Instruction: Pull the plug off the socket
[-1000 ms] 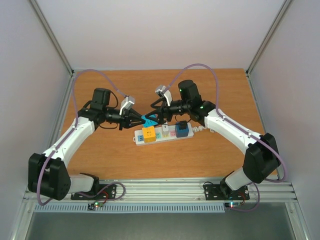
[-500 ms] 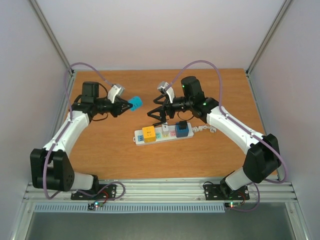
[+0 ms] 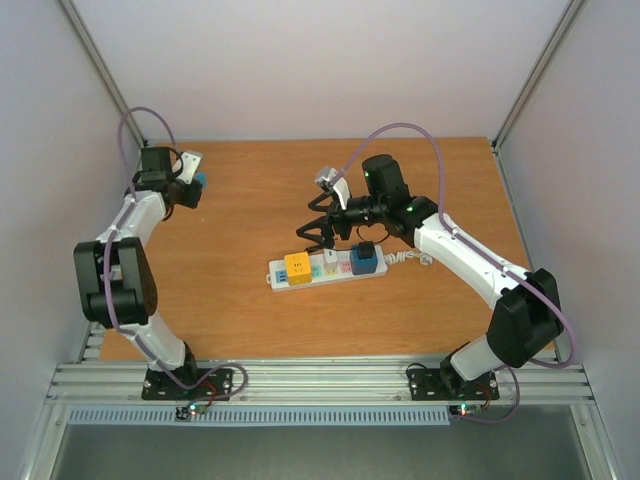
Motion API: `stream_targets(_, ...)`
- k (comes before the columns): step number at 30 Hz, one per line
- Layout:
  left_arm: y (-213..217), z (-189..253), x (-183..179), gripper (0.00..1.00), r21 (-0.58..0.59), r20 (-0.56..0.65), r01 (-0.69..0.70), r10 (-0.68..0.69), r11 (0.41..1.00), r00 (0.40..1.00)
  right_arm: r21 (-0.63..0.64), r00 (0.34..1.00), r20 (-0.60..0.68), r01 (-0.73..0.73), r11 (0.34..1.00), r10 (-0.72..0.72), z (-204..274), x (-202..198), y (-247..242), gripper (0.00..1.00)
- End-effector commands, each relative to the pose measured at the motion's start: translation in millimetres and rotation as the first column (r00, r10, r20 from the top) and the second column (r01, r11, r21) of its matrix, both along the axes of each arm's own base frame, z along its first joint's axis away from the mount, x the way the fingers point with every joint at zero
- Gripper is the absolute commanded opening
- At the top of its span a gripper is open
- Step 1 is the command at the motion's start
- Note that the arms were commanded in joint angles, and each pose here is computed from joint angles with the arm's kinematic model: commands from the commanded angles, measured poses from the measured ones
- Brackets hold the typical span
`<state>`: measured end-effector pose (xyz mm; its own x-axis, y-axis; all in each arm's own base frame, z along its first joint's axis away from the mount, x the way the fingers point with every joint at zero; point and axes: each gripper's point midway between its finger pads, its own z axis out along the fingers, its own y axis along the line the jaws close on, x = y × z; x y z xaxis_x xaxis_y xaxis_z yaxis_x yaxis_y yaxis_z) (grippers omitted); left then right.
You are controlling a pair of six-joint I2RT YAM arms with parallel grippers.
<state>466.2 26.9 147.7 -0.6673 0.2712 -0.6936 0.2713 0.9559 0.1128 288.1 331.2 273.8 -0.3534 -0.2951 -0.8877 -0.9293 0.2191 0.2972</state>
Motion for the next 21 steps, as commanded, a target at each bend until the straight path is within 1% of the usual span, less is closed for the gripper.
stream_targets(1,60,5,37,0.01,0.302,0.115,-0.157,0.128,0.940,0.985,-0.015,1.000,0.012,-0.004,1.000,0.005,-7,-2,-4,0.99)
stream_targets(4,76,0,53,0.01,0.373,0.138,-0.200,0.159,0.906,0.978,-0.014,1.000,0.002,-0.014,1.000,0.014,-8,-3,-2,0.99)
stream_targets(11,96,-24,83,0.01,0.459,0.141,-0.238,0.194,0.856,0.971,-0.031,1.000,-0.001,-0.007,0.999,0.007,-15,-1,-3,0.99)
stream_targets(17,100,-43,101,0.02,0.491,0.147,-0.257,0.211,0.833,0.966,-0.055,1.000,-0.003,0.004,0.998,-0.005,-25,3,-3,0.99)
stream_targets(21,99,-55,109,0.02,0.544,0.174,-0.270,0.208,0.794,0.962,-0.064,1.000,-0.001,0.012,0.998,-0.012,-28,5,-3,0.99)
